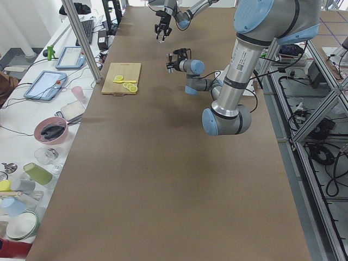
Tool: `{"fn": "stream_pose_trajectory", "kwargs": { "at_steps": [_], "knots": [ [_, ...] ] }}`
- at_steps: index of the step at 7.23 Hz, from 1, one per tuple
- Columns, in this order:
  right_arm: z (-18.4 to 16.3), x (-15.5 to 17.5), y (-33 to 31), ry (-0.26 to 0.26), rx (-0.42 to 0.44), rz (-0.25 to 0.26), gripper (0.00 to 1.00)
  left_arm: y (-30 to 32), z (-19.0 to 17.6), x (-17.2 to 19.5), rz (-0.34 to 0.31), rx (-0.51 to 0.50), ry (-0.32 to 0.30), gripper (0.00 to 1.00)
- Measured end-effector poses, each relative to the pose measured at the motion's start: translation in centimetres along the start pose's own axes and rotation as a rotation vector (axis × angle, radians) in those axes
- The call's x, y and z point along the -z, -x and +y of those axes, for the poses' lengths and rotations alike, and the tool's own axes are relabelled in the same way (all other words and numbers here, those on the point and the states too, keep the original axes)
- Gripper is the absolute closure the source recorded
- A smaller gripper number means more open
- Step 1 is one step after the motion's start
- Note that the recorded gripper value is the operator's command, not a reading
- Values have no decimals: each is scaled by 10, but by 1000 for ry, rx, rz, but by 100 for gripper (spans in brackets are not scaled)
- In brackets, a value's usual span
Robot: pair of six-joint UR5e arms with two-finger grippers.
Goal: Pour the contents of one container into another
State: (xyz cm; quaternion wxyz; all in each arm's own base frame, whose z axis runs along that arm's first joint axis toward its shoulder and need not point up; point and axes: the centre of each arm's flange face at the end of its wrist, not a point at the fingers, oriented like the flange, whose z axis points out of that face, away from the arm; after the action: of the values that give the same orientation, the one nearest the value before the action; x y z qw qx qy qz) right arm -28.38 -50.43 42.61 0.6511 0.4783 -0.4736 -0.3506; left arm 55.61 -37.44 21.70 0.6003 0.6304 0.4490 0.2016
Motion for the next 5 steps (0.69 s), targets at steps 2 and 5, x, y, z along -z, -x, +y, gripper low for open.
{"fn": "stream_pose_trajectory", "kwargs": {
  "at_steps": [2,5],
  "knots": [
    [-35,2,10,20,-6,-32,100,-4,-5,3,48,-2,-43,100],
    [-73,5,21,43,-9,-75,100,-4,-3,6,75,6,-79,100]
  ]
}}
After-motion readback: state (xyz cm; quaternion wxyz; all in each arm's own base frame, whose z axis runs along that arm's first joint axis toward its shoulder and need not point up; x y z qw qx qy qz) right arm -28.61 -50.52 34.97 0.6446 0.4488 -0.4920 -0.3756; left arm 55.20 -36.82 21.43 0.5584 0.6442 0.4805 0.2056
